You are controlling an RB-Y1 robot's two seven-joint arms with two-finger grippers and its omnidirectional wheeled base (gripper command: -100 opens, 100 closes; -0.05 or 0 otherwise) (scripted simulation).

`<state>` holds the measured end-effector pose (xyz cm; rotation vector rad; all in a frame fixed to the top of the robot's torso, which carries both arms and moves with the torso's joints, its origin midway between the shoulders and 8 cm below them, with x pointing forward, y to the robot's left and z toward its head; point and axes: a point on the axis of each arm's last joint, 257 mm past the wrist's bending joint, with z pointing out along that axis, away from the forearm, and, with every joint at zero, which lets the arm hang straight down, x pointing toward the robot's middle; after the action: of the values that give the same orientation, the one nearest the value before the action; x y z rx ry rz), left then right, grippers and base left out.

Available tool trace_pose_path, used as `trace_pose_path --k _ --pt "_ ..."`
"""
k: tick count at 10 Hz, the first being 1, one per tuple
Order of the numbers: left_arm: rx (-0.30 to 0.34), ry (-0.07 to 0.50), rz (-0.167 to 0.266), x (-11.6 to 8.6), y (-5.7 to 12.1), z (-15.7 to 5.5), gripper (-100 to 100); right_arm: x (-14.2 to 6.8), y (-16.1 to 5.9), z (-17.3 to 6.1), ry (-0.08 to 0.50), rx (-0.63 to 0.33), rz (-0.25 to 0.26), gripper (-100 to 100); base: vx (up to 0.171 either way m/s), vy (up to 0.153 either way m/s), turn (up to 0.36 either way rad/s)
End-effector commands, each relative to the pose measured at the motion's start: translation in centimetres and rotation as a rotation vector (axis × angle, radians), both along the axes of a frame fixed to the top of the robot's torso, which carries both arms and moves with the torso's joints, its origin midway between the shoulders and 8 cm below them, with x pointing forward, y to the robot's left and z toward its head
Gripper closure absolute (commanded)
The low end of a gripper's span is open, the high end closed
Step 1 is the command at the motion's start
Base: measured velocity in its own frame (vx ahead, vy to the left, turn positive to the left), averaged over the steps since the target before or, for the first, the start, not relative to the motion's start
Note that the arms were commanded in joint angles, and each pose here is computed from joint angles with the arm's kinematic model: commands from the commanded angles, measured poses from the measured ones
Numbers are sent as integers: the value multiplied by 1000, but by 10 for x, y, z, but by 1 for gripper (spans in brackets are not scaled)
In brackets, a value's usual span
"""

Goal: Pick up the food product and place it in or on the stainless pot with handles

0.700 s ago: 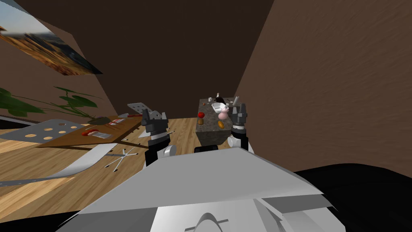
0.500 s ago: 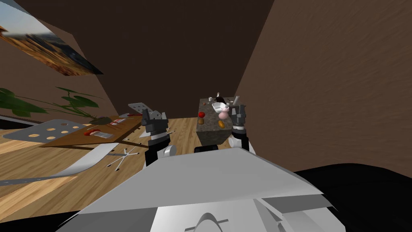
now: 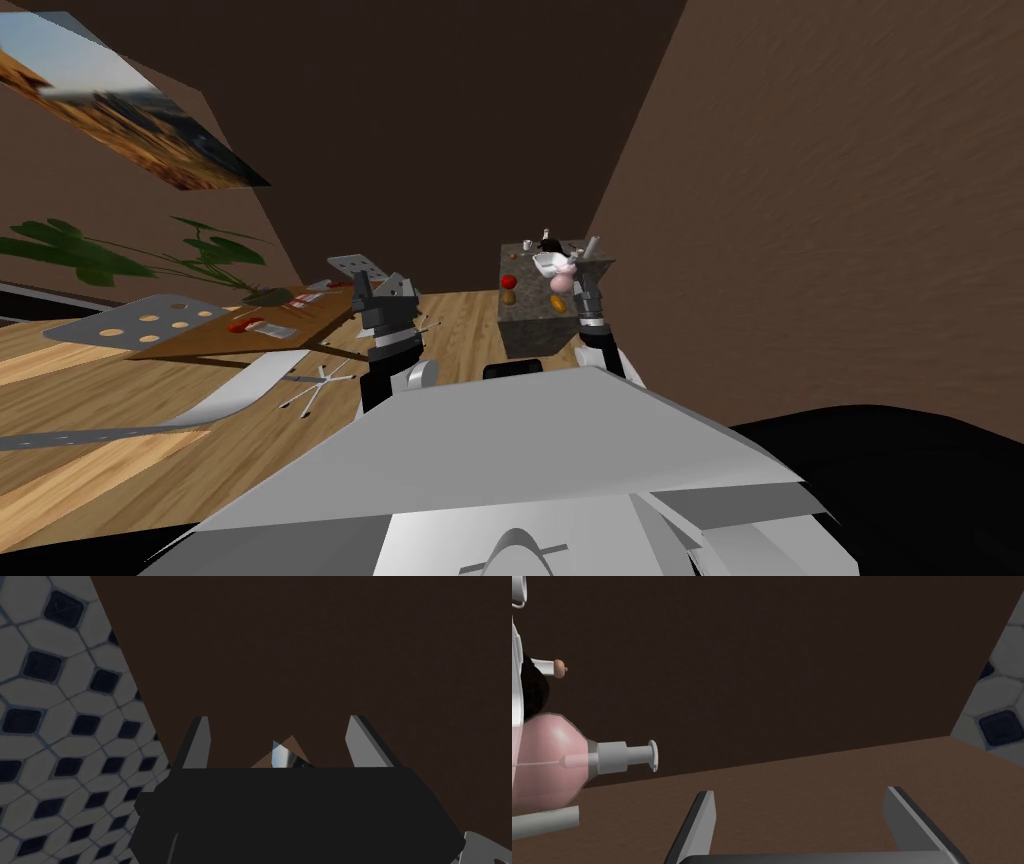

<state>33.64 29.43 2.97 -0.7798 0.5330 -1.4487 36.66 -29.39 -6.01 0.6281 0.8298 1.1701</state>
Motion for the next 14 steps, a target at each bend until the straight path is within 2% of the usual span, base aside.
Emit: trace_pose_path --k 1,3,4,6,7,8,9,11,12,13,14 --pt "0 0 0 0 0 0 0 1 -16 -32 90 -38 -14 -100 -32 161 19" --pt "0 0 0 0 0 0 0 -2 -37 -73 205 -94 -37 -100 -35 218 15" --pt "0 0 0 0 0 0 0 -2 -39 -79 218 -93 -40 -100 -17 136 2" --pt "0 0 0 0 0 0 0 -12 -65 -123 346 -159 -69 -100 14 142 34" --pt "0 0 0 0 0 0 0 -13 -69 -131 364 -157 -74 -100 8 134 -2" --pt "0 0 0 0 0 0 0 -22 -85 -156 439 -193 -93 -100 17 131 29" --pt "0 0 0 0 0 0 0 -23 -86 -158 443 -192 -94 -100 12 103 8" --pt "0 0 0 0 0 0 0 -50 -120 -205 595 -272 -131 -100 21 169 52" --pt "0 0 0 0 0 0 0 -48 -117 -201 584 -273 -128 -100 60 147 -4" --pt "0 0 0 0 0 0 0 -52 -123 -211 609 -271 -136 -100 36 60 -3" --pt "0 0 0 0 0 0 0 -53 -123 -212 610 -271 -137 -100 4 6 2"
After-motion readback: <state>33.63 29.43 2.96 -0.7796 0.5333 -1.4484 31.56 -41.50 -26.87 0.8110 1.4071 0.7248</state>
